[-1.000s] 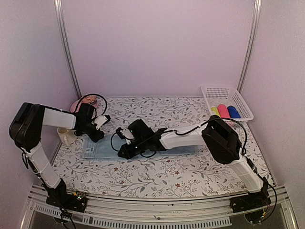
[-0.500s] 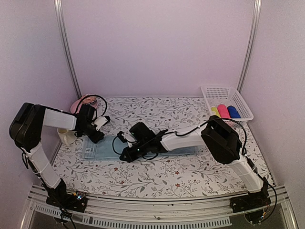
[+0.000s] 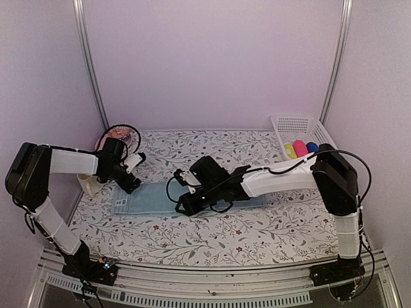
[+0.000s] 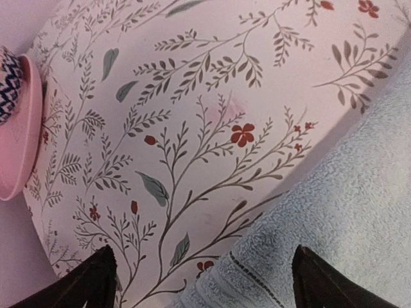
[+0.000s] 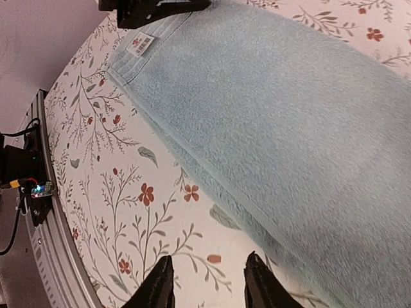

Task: Roll the towels
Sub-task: Smooth out the towel at the center of the board, then pick up the towel from the center of the board, then fold the towel at the center of the board.

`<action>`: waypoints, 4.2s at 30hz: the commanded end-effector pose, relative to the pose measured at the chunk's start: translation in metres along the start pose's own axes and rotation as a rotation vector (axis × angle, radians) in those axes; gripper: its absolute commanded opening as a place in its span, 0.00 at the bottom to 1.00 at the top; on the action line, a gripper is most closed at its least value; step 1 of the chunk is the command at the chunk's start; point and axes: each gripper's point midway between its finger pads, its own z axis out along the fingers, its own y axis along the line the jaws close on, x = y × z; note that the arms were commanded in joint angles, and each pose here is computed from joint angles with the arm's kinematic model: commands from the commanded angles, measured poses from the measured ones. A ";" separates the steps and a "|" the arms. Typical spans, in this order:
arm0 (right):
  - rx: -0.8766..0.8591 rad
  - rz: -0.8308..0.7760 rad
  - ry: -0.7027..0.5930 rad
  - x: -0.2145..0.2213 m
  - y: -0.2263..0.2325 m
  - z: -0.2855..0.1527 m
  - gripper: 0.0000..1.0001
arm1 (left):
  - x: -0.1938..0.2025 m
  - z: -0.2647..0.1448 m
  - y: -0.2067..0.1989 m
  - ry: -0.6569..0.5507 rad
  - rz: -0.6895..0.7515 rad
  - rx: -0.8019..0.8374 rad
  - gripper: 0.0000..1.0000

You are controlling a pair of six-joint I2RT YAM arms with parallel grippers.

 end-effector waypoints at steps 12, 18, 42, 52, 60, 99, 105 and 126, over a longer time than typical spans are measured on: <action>0.456 0.334 -0.258 0.039 -0.159 -0.172 0.64 | 0.005 -0.091 -0.011 -0.215 0.012 0.005 0.97; 0.567 0.406 -0.257 0.058 -0.198 -0.183 0.68 | 0.014 -0.105 -0.019 -0.281 -0.011 0.001 0.97; 0.548 0.561 -0.166 0.105 -0.248 -0.152 0.60 | 0.008 -0.134 -0.006 -0.404 -0.036 -0.068 0.97; 0.576 0.620 -0.125 0.127 -0.257 -0.143 0.22 | 0.006 -0.142 -0.003 -0.430 -0.040 -0.083 0.97; 0.618 0.615 -0.203 0.113 -0.252 -0.173 0.02 | 0.005 -0.142 -0.002 -0.435 -0.044 -0.084 0.97; 0.085 0.099 -0.278 -0.076 -0.048 -0.110 0.02 | 0.010 -0.134 -0.003 -0.406 -0.054 -0.072 0.97; 0.063 0.098 -0.244 -0.078 -0.041 -0.075 0.02 | 0.010 -0.134 -0.004 -0.408 -0.053 -0.067 0.97; -0.043 0.048 -0.192 -0.075 -0.016 -0.050 0.02 | 0.012 -0.130 -0.004 -0.394 -0.058 -0.065 0.97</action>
